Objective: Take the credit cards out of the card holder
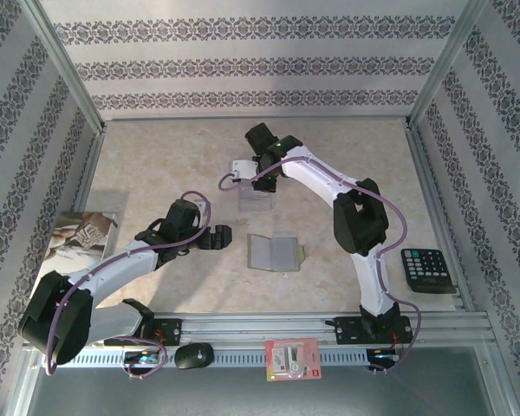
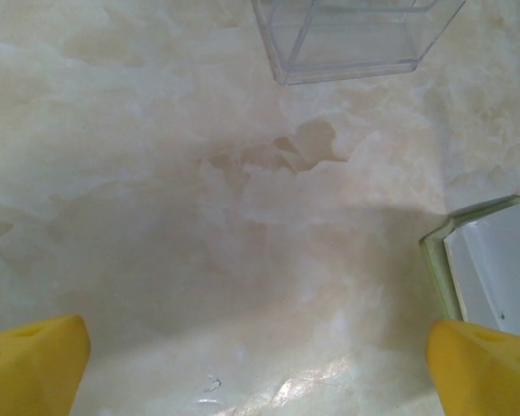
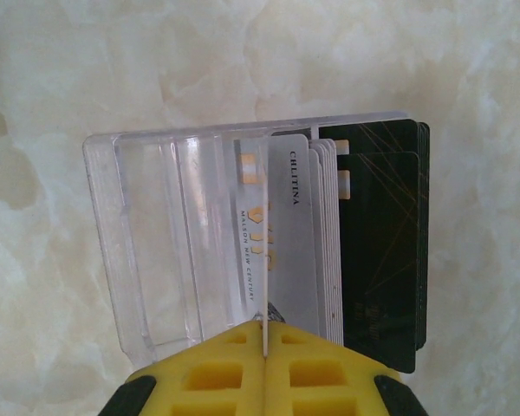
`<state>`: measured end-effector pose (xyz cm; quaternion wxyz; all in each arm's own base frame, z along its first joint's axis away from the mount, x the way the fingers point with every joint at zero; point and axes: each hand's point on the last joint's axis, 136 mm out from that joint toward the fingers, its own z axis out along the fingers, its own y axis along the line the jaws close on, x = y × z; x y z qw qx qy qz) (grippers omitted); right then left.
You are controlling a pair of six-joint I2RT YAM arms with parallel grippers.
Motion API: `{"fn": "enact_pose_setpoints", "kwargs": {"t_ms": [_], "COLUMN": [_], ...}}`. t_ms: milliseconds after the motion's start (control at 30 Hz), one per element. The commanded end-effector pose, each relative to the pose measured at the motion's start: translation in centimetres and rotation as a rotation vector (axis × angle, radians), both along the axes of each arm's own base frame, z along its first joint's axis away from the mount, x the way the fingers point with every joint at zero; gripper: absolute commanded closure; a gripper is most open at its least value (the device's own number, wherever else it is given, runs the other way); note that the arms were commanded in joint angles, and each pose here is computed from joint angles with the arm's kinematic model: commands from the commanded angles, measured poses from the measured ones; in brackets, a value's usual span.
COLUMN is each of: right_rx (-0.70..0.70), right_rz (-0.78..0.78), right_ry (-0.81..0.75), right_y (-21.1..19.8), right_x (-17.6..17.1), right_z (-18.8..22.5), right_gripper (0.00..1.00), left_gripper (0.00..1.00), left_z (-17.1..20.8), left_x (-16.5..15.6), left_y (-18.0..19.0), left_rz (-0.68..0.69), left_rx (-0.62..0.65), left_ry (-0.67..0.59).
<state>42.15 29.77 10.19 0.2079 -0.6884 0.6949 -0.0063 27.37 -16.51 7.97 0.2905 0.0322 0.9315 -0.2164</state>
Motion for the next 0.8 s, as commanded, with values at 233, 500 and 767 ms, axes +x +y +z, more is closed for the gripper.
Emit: {"fn": "enact_pose_setpoints", "kwargs": {"t_ms": [233,500,767], "right_rx": [-0.033,-0.002,0.210], "right_rz": [0.023,-0.047,-0.097], "right_ry": [0.008,-0.137,-0.251], "right_y": [0.0,0.3,2.4], "right_x": [-0.4,2.4,2.7], "right_z": [-1.8,-0.5,5.7], "right_gripper": [1.00,0.72,0.63], "left_gripper": [0.01,0.01,0.01], "left_z": [0.3,0.3,1.0], "left_x": [0.8,0.8,0.8], "left_y": [0.1,0.1,-0.3], "left_rz": [0.012,0.011,0.006], "left_rx": [-0.026,-0.039,-0.080], "left_ry": [-0.021,-0.019,-0.050]}}
